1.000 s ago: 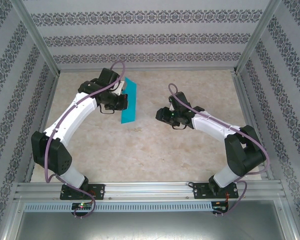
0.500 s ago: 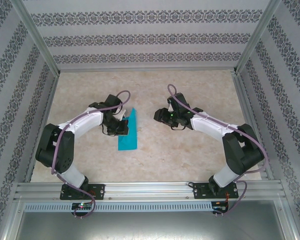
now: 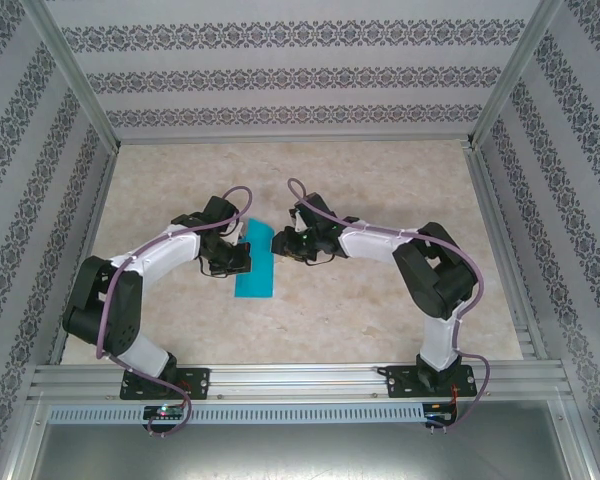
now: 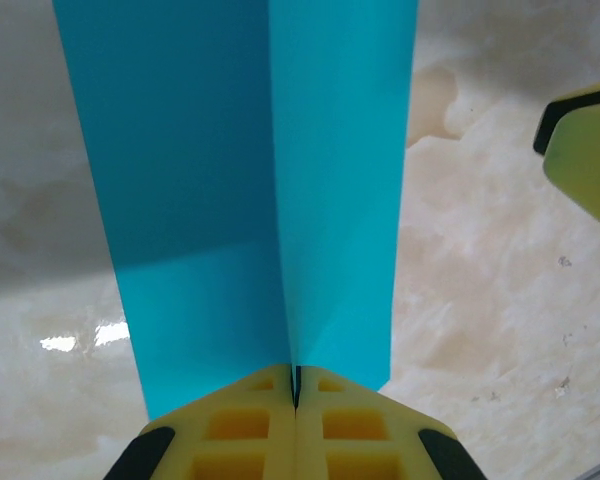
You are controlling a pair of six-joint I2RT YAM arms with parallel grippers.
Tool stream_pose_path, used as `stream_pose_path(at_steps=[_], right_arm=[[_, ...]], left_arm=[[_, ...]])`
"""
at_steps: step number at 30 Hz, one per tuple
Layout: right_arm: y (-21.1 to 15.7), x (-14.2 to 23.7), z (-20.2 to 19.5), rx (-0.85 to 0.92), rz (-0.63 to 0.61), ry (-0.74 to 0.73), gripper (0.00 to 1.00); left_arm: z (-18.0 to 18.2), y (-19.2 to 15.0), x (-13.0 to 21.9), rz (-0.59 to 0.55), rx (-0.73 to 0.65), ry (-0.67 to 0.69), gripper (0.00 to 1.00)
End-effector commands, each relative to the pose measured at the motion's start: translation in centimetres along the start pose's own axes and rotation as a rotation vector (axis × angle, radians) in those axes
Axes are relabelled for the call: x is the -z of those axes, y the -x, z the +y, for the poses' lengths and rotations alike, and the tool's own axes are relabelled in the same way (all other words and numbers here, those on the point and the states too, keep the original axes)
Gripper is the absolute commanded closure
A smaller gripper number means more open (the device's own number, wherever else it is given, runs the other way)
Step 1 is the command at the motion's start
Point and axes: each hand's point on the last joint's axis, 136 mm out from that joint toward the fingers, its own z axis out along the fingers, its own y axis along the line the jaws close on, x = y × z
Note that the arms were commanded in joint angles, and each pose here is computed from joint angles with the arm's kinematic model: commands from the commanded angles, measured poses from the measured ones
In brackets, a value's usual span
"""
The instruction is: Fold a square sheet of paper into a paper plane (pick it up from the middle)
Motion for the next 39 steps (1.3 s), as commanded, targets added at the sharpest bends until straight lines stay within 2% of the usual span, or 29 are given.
stream_pose_path(at_steps=[1, 5, 10, 18, 23, 32, 39], right_arm=[[0.5, -0.8, 1.9, 0.005, 0.020, 0.065, 0.72], [0.4, -2.1, 1.7, -0.010, 0.051, 0.067, 0.77], [0.4, -3.3, 1.6, -0.016, 0.083, 0.070, 0.78], [-0.3, -4.7, -0.2, -0.048, 0.130, 0.018, 0.78], [-1.0, -5.4, -1.2, -0.060, 0.163, -0.030, 0.78], [-1.7, -5.4, -2.5, -0.058, 0.190, -0.087, 0.78], [-1.0, -3.0, 2.4, 0.073, 0.150, 0.081, 0.85]], left_arm=[[0.3, 0.9, -0.4, -0.011, 0.041, 0.001, 0.97], [0.6, 0.8, -0.5, -0.006, 0.051, 0.006, 0.95], [0.5, 0.2, -0.4, 0.001, 0.064, -0.008, 0.87], [-1.8, -0.6, -1.1, 0.022, 0.083, -0.186, 0.74], [-1.9, -1.2, -0.9, 0.026, 0.111, -0.227, 0.70], [-0.8, -2.2, -1.2, 0.045, 0.186, -0.197, 0.71], [0.8, -3.1, -2.5, 0.088, 0.230, -0.131, 0.77]])
